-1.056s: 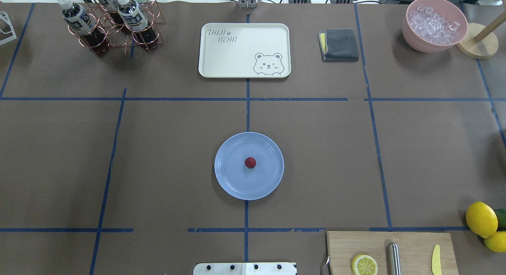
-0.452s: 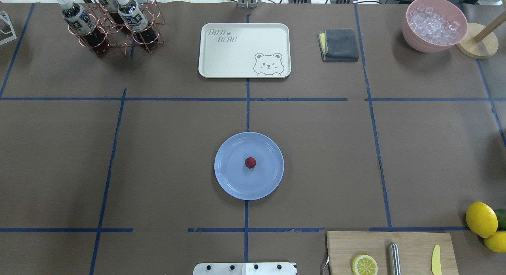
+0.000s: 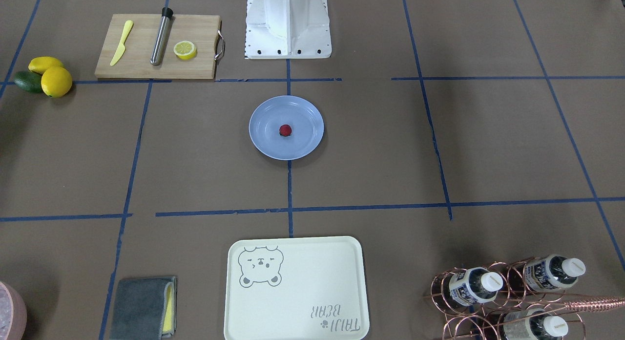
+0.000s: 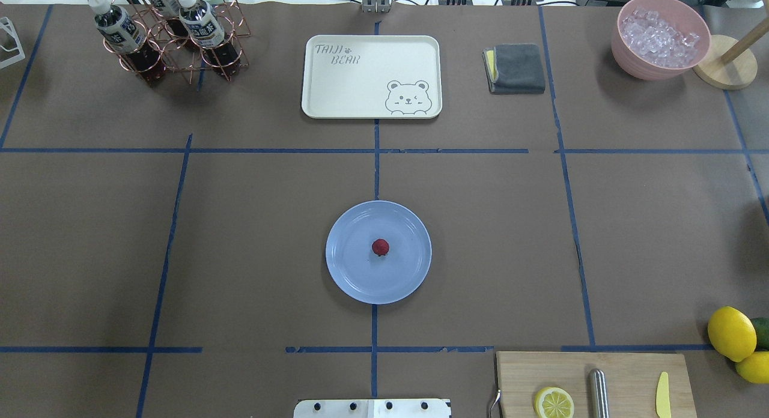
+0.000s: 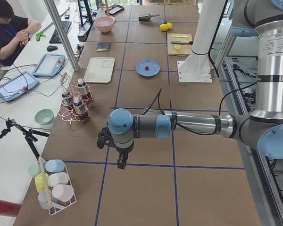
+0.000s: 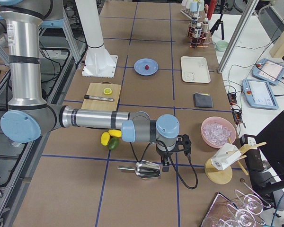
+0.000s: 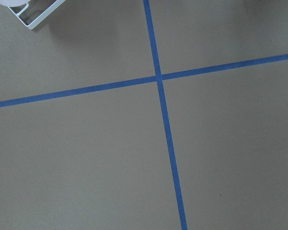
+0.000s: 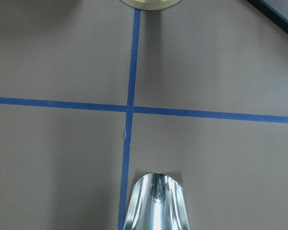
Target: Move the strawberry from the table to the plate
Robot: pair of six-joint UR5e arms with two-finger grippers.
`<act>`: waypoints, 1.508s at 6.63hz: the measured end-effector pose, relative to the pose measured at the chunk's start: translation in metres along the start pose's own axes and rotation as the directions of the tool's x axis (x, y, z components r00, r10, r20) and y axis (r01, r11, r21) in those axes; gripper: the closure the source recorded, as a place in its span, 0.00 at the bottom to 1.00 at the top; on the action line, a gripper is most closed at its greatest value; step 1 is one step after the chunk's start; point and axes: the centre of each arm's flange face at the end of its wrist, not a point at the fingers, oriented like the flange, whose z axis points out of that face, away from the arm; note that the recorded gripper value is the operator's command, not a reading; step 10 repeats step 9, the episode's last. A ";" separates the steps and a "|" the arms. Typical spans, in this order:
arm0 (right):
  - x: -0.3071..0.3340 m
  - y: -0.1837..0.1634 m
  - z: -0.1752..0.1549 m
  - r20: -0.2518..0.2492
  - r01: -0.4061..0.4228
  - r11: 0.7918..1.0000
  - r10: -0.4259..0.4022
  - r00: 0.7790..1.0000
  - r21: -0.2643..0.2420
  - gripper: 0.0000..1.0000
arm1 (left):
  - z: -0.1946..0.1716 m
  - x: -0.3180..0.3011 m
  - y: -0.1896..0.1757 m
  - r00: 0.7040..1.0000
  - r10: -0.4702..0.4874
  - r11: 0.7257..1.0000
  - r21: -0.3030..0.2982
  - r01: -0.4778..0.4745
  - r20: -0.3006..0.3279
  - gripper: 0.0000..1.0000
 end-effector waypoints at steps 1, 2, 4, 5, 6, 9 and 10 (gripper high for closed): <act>0.000 0.000 0.000 0.003 -0.002 1.000 0.002 1.000 -0.001 0.00 | 0.000 0.000 0.000 1.000 0.001 1.000 0.001 -0.001 0.000 0.00; -0.001 0.000 0.001 0.006 -0.003 1.000 0.003 1.000 -0.001 0.00 | 0.000 0.001 0.000 1.000 0.002 1.000 0.002 -0.002 0.000 0.00; -0.001 0.000 0.001 0.007 -0.006 1.000 0.006 1.000 -0.001 0.00 | -0.001 0.000 0.000 1.000 0.002 1.000 0.002 -0.002 0.000 0.00; -0.001 0.000 0.001 0.007 -0.007 1.000 0.007 1.000 -0.001 0.00 | -0.001 0.001 0.000 1.000 0.003 1.000 0.003 -0.003 0.000 0.00; -0.001 0.000 0.001 0.008 -0.007 1.000 0.007 1.000 0.000 0.00 | -0.001 0.001 -0.001 1.000 0.003 1.000 0.004 -0.003 0.000 0.00; -0.001 0.000 0.001 0.009 -0.007 1.000 0.007 1.000 0.000 0.00 | -0.002 0.001 -0.001 1.000 0.004 1.000 0.005 -0.004 0.000 0.00; -0.001 0.000 0.001 0.009 -0.007 1.000 0.007 1.000 0.000 0.00 | -0.002 0.001 -0.001 1.000 0.004 1.000 0.005 -0.004 0.000 0.00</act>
